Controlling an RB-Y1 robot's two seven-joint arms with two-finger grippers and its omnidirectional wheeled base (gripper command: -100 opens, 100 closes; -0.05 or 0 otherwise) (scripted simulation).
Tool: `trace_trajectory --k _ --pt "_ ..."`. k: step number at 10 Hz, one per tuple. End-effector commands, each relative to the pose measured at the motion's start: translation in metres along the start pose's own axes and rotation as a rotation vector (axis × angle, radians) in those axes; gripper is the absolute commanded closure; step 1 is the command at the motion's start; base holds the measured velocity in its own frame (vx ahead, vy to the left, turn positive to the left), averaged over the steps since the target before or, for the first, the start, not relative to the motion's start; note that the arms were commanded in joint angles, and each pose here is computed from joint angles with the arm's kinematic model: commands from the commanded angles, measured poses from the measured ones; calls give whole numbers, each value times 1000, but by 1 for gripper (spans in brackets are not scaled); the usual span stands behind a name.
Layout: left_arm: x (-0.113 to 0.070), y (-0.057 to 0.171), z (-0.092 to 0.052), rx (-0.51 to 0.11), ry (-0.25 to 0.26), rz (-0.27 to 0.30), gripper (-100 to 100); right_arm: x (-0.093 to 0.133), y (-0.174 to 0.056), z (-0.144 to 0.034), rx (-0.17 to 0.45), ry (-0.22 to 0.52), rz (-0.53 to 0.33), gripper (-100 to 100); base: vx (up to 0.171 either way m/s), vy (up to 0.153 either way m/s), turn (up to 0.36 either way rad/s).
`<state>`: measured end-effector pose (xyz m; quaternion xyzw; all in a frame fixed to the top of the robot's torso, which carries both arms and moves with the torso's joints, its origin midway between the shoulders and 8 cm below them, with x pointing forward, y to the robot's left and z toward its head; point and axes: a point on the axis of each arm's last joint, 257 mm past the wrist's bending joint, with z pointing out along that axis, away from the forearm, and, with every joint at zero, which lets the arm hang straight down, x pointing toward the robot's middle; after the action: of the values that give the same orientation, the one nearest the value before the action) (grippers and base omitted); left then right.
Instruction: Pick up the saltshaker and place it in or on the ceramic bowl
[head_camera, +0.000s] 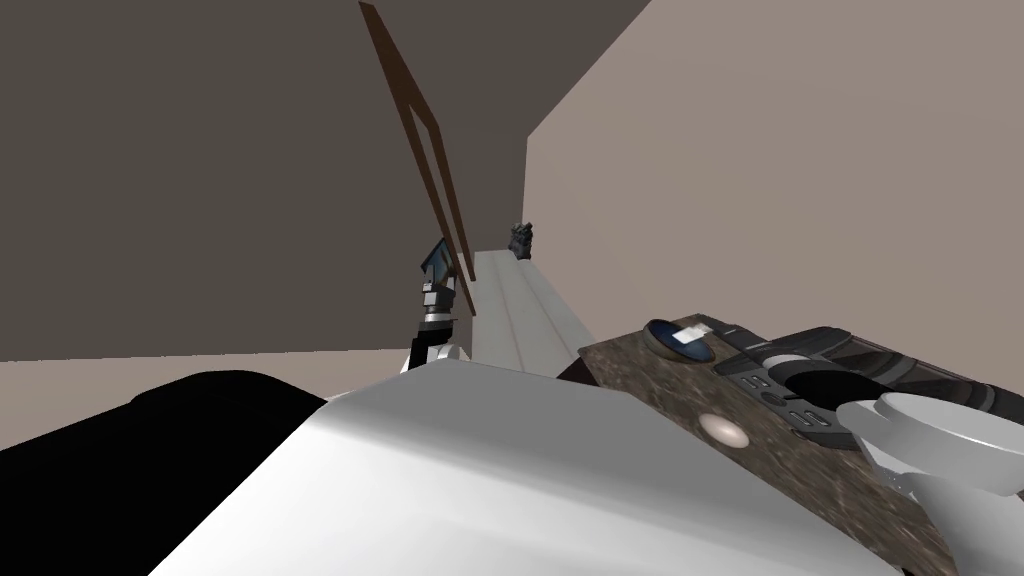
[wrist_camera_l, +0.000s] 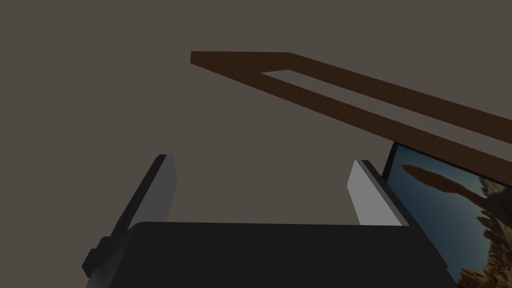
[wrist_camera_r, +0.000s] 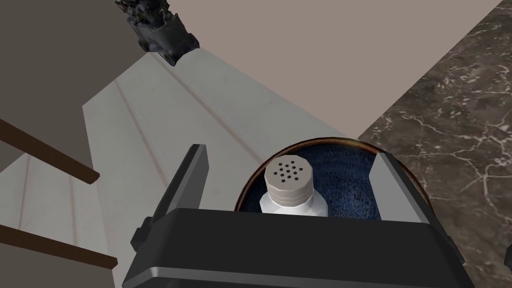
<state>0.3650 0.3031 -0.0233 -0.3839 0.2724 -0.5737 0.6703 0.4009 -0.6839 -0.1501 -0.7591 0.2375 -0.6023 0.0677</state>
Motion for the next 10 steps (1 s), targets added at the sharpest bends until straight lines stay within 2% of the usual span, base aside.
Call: trace_trajectory --k 1,3,4,5,10 --pt "0 0 0 0 0 0 0 14 -4 -8 8 -5 -3 -100 59 47 -37" --pt "0 0 0 0 0 0 0 25 -6 -12 14 -8 -5 -100 42 33 -37" --pt "0 0 0 0 0 0 0 21 -4 -12 12 -7 -6 -100 16 12 -6" --pt "0 0 0 0 0 0 0 22 -4 -12 12 -7 -4 0 0 0 0" --pt "0 0 0 0 0 0 0 22 -4 -12 13 -7 -5 0 0 0 0"
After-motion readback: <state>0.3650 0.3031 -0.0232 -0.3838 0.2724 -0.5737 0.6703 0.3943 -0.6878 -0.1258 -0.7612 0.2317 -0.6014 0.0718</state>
